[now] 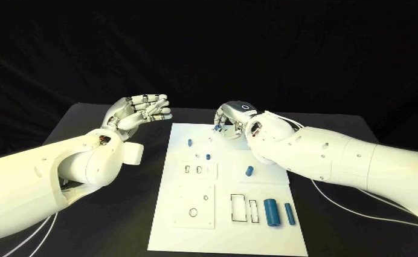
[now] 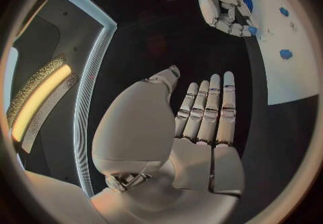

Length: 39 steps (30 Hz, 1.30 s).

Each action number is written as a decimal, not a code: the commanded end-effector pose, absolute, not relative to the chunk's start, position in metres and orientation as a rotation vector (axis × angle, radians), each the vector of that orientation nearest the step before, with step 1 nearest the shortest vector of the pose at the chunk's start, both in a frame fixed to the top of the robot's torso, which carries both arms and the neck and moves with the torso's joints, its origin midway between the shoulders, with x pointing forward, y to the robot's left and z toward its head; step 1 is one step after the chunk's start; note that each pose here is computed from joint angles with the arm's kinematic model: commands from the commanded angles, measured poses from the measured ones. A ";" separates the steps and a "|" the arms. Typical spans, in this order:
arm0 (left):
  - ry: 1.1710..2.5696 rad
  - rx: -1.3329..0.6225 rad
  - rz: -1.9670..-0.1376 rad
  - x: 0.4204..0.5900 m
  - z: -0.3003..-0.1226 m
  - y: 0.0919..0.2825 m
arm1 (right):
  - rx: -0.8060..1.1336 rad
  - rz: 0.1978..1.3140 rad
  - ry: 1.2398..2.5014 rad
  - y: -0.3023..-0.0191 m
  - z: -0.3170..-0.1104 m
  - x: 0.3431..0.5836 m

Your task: Assemble the parts on the task board

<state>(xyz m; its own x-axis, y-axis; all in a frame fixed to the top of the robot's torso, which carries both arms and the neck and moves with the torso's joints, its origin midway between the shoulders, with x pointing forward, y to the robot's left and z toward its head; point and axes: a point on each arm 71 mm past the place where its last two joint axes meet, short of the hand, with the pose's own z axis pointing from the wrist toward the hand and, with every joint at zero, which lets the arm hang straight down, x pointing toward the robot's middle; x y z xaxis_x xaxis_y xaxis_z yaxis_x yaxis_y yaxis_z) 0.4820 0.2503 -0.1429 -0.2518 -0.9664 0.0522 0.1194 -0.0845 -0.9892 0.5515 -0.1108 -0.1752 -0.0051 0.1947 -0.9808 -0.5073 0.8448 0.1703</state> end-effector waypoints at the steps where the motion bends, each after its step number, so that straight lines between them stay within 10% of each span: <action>1: 1.263 -1.032 -1.523 0.481 -0.141 0.246 | -0.269 0.578 1.476 -0.107 -0.176 0.552; 39: 1.264 -1.005 -1.559 0.483 -0.128 0.235 | -0.265 0.564 1.512 -0.097 -0.185 0.562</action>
